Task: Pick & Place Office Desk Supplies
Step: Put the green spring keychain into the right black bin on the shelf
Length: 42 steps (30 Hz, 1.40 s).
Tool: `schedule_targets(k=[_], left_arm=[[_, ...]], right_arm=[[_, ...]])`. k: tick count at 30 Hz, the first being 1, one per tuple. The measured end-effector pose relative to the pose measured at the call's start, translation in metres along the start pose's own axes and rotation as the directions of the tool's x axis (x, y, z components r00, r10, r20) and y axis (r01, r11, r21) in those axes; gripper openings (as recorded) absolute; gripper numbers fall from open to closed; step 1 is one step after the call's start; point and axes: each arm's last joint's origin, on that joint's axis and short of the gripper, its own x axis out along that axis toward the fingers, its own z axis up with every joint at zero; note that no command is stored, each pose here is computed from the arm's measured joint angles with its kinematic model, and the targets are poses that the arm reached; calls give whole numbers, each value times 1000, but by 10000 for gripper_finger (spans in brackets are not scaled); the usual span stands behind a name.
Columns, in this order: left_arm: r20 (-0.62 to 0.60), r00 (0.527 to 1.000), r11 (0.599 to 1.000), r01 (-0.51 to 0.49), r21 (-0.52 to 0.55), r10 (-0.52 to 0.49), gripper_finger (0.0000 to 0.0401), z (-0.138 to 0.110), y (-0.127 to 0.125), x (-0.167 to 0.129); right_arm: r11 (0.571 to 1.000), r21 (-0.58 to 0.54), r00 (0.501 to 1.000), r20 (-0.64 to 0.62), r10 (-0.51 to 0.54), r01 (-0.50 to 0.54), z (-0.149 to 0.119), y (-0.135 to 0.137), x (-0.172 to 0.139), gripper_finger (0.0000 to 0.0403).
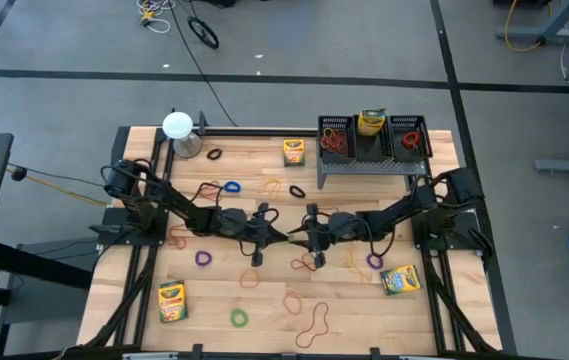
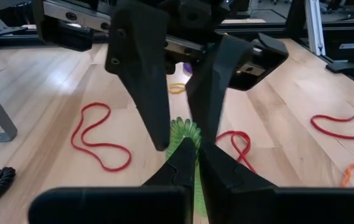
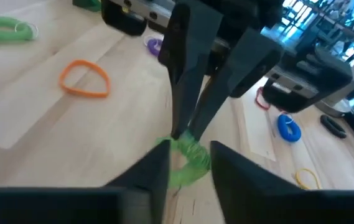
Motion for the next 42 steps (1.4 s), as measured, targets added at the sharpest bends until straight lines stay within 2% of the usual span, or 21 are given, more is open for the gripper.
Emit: schedule_targets(k=[4,6,11,17,23,27,31,34,37,42], left_arm=[[0,1000,1000,-10,-1,10,22,0,0,0],[-2,1000,1000,-20,-1,20,36,0,0,0],[-17,995,995,-96,6,97,87,2,-6,-3],[24,990,986,-140,91,138,136,17,-18,-13],[7,987,980,-159,122,160,145,17,-13,-13],[-8,996,992,-89,87,91,134,12,-2,-12],[43,996,997,-73,26,72,124,0,10,-23],[104,988,993,-113,-28,116,120,-7,18,-36],[138,975,983,-167,-72,176,119,-14,21,-48],[129,971,977,-191,-100,203,119,-21,21,-56]], right_arm=[[1000,-2,1000,-9,1,-1,-1,0,0,36],[1000,-3,1000,-15,2,-2,-1,0,0,16],[997,-18,993,-89,-74,73,2,3,-6,30],[993,-30,977,-180,-117,114,19,7,-30,11],[977,-39,950,-228,-212,208,49,1,-81,16],[952,-2,918,-264,-295,306,67,-13,-126,11],[900,48,863,-309,-399,433,79,-34,-169,11],[833,83,800,-347,-490,546,86,-51,-197,13],[748,105,718,-394,-574,655,90,-70,-220,11],[593,127,577,-461,-674,795,92,-98,-245,11]])
